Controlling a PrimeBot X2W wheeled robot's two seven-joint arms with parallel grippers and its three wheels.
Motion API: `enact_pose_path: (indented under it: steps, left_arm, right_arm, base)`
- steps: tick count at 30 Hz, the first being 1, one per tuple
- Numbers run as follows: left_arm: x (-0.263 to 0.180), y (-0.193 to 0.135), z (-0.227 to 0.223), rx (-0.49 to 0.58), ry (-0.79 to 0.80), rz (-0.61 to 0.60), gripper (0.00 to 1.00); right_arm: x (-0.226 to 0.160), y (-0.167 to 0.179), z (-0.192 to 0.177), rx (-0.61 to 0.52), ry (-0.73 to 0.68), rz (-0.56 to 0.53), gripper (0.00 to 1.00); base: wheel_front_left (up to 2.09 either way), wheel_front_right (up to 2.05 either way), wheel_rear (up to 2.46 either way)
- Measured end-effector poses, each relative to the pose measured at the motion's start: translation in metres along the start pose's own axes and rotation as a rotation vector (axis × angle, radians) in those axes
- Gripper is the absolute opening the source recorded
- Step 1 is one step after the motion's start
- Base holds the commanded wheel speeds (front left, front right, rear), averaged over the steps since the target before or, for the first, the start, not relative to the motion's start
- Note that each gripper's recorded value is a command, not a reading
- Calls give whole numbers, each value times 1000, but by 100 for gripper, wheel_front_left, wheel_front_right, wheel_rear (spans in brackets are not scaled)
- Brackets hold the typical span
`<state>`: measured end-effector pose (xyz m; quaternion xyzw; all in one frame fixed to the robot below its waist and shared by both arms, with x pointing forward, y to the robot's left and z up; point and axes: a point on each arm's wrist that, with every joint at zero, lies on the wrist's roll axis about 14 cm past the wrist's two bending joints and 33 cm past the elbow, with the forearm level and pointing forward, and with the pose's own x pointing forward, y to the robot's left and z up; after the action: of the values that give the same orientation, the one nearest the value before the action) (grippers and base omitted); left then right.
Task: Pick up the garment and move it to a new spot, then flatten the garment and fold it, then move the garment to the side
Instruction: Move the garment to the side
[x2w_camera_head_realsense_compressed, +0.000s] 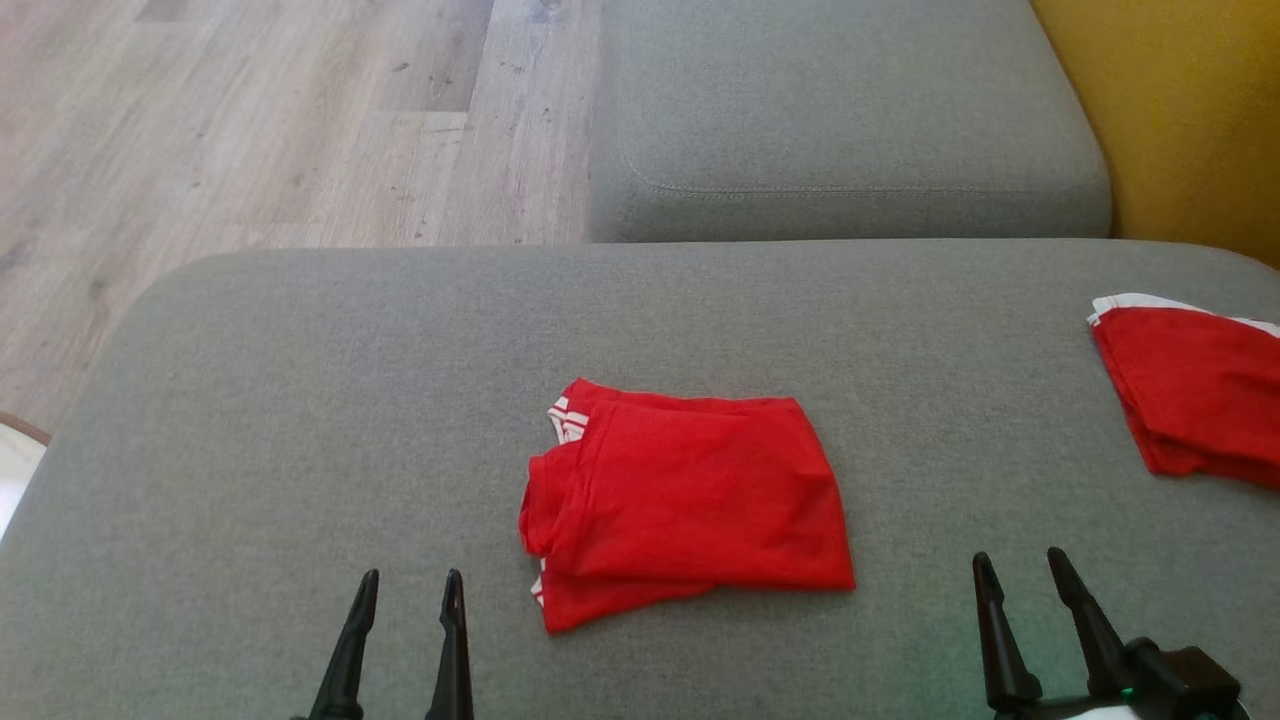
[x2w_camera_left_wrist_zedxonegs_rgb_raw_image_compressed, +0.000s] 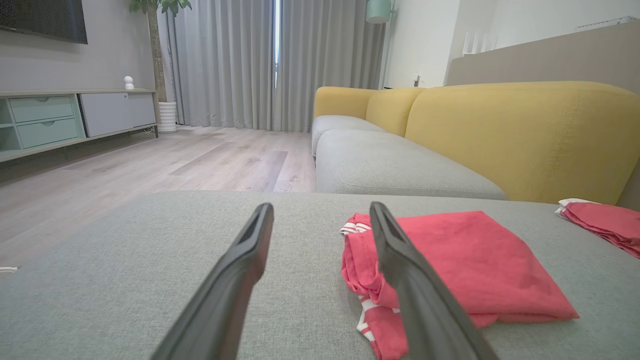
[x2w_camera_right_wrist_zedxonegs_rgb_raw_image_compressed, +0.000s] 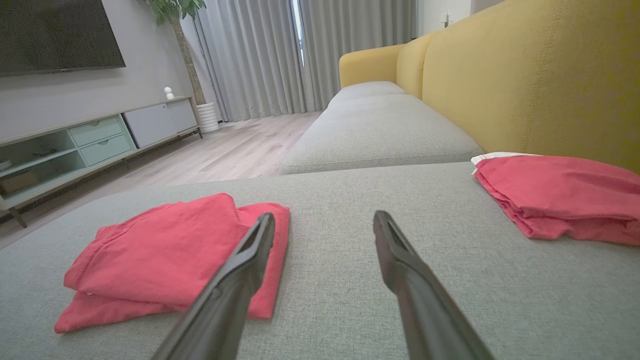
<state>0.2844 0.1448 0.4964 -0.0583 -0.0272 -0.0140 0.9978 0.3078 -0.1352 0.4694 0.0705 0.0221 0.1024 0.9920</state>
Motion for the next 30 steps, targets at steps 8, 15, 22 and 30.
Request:
enact_pose_path:
  steps: [8,15,22,30]
  left_arm:
    - [1,0,-2,1,6,-8,100]
    - [2,-2,-3,1,9,-14,100]
    - [3,-3,-4,1,13,-17,100]
    - [3,-3,-11,-2,38,-20,100]
  right_arm:
    - [-2,-1,0,3,-3,-5,100]
    - [-2,-1,1,4,-4,-9,100]
    - [-3,-1,1,4,-5,-10,100]
    - [0,-1,-5,0,17,-5,100]
  base:
    - [0,0,0]
    - [0,0,0]
    - [0,0,0]
    - [0,0,0]
